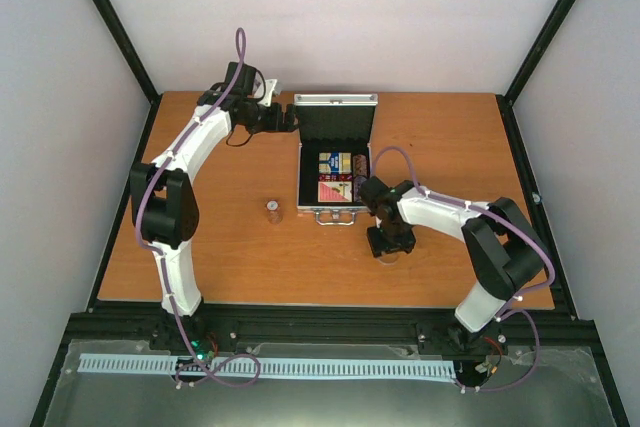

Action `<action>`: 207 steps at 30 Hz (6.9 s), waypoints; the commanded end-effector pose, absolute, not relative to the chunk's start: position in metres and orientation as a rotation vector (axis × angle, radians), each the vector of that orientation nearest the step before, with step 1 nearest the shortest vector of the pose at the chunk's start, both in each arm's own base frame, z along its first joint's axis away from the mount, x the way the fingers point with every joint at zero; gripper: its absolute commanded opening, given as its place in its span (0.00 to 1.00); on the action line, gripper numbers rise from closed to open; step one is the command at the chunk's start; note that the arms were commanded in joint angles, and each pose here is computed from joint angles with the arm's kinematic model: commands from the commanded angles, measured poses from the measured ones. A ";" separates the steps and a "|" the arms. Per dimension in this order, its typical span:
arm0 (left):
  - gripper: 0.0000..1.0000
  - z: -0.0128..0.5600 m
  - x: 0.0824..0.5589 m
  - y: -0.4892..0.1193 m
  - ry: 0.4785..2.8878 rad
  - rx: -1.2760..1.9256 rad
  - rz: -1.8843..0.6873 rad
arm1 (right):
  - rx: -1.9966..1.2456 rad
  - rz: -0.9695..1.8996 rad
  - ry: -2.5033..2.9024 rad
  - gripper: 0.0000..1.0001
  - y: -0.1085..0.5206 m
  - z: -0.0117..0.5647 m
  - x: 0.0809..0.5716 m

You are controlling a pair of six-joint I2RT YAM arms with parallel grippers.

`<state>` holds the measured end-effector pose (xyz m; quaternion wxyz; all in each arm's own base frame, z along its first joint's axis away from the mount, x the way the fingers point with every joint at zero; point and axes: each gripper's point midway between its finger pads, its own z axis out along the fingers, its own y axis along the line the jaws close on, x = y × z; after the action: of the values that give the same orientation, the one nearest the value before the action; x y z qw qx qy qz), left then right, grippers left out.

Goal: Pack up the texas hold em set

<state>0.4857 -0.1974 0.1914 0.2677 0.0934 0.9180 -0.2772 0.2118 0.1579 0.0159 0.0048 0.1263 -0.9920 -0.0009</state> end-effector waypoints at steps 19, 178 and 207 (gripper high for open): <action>1.00 0.211 0.484 -0.192 2.442 0.260 -0.736 | 0.665 -0.048 -3.365 0.31 0.243 0.104 0.360; 1.00 0.207 0.477 -0.188 2.463 0.263 -0.717 | 1.323 0.070 -3.692 0.11 0.354 0.070 0.474; 1.00 0.220 0.479 -0.189 2.436 0.271 -0.720 | 1.257 -0.215 -3.540 1.00 0.345 0.111 0.419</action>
<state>0.4845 -0.1857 0.2067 0.2909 0.0906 0.9160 -0.2611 0.4241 0.3501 0.0620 -0.2865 0.3494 -0.8917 -0.0272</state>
